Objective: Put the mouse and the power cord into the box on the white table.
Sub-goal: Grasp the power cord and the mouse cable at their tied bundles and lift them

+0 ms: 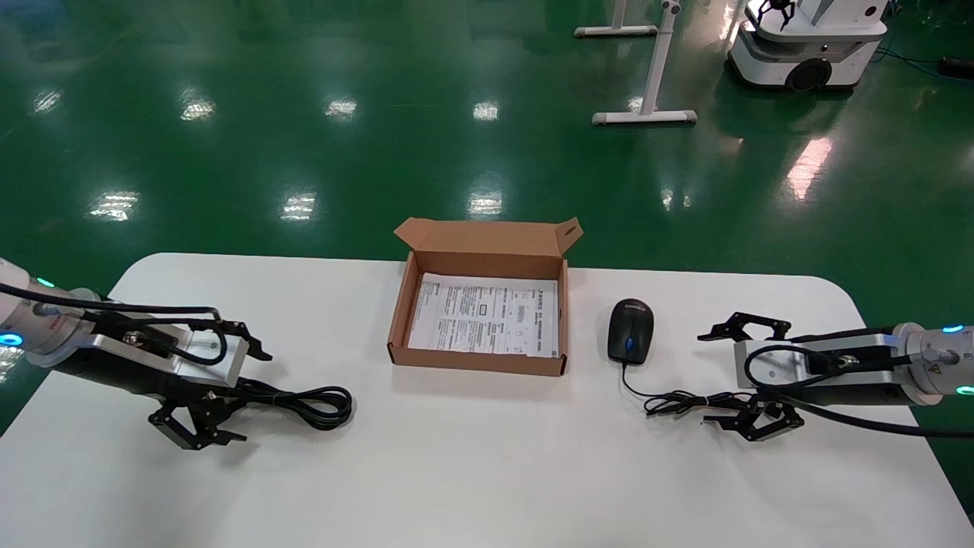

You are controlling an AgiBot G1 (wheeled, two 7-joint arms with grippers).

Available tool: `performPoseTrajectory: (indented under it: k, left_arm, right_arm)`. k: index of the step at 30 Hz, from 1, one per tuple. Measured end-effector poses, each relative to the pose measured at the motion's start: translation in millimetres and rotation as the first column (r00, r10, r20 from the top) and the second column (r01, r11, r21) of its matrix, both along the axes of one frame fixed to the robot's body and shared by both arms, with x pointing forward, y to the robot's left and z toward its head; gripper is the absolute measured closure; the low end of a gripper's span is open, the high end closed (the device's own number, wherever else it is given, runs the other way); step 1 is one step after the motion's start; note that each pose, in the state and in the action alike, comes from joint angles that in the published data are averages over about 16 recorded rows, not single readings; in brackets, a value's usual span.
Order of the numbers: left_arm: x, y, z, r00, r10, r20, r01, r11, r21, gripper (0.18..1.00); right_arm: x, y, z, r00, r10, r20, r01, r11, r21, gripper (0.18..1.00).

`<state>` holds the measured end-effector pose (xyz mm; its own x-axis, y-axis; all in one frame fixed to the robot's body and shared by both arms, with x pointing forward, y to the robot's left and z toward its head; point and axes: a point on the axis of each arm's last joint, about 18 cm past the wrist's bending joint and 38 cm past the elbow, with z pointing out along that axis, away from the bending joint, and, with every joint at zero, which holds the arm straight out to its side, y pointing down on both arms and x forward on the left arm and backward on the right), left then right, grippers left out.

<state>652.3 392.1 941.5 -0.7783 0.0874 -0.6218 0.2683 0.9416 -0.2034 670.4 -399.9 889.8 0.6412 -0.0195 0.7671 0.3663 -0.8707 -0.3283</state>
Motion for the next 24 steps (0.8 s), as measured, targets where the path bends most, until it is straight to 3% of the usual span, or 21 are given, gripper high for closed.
performPoseTrajectory:
  k: [16,24]
  left_arm:
    - [6,6,-4,1.000,0.015,0.013,-0.016,1.000,0.022,0.204]
    - [6,6,-3,1.000,0.013,0.015,-0.013,1.000,0.021,0.271]
  right_arm:
    - [5,1,-11,0.998,-0.046,-0.030,0.047,0.998,0.030,0.199]
    - [5,1,-11,0.999,-0.042,-0.027,0.043,0.999,0.026,0.276]
